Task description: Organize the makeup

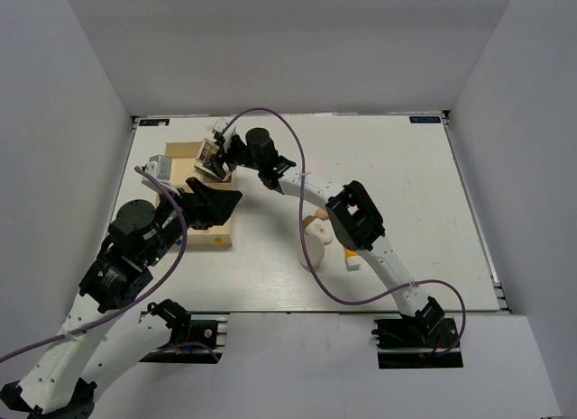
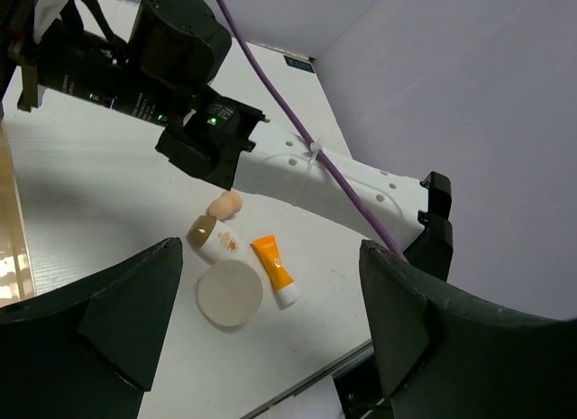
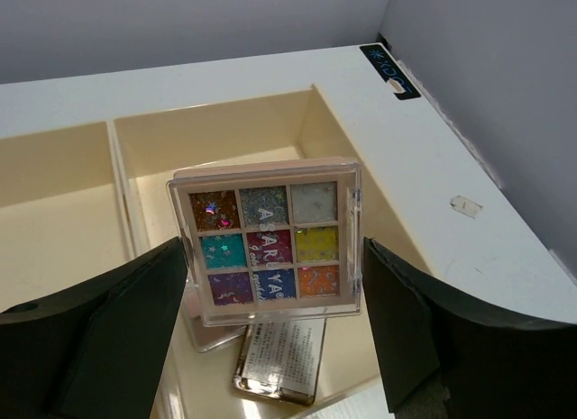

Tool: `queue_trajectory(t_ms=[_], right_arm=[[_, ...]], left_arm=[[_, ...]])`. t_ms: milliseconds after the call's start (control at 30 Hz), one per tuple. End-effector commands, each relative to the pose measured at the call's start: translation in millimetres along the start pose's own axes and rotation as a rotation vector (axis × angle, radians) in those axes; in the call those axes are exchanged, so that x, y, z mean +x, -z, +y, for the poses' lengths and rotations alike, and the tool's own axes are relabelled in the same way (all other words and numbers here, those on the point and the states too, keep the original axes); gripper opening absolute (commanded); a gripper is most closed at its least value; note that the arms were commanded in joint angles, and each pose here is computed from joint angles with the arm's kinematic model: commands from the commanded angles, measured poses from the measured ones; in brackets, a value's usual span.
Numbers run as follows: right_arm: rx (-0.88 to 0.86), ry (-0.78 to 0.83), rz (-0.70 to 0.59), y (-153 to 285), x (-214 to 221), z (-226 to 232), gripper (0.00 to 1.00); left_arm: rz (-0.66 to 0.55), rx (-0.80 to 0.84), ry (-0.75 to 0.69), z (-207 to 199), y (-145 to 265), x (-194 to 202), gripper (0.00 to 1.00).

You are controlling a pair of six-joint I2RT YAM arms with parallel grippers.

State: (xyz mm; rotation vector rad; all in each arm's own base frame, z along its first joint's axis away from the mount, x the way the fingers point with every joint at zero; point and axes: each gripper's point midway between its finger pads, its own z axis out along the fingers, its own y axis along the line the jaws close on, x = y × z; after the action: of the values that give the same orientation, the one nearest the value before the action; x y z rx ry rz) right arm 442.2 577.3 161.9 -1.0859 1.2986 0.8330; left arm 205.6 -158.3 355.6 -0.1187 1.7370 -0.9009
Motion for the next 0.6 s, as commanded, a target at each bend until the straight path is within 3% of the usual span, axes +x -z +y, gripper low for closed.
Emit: queue_trajectory(t_ms=[0, 67, 400, 467, 500, 567], right_arm=[[0.067, 0.069, -0.067, 3.8, -27.2, -20.6, 0.83], [0.065, 0.071, -0.069, 5.8, -33.5, -20.3, 0.89], [0.075, 0.082, -0.057, 25.6, -66.7, -22.7, 0.87], [0.113, 0.076, -0.071, 45.9, -95.7, -38.9, 0.80], [0.122, 0.050, -0.019, 54.4, -84.4, -41.4, 0.76], [0.159, 0.025, -0.011, 84.8, -109.7, -61.4, 0.56]], left_arm=[[0.009, -0.024, 0.009, 0.9, 3.0, -3.1, 0.89], [0.038, -0.042, 0.011, 3.6, 0.0, 2.1, 0.89], [0.096, -0.008, 0.014, -8.7, -11.6, 5.9, 0.89], [0.107, -0.005, 0.019, -9.1, -14.3, 8.5, 0.88], [0.131, 0.018, 0.023, -12.8, -14.6, 13.4, 0.85], [0.175, 0.036, 0.033, -12.8, -22.0, 26.2, 0.81]])
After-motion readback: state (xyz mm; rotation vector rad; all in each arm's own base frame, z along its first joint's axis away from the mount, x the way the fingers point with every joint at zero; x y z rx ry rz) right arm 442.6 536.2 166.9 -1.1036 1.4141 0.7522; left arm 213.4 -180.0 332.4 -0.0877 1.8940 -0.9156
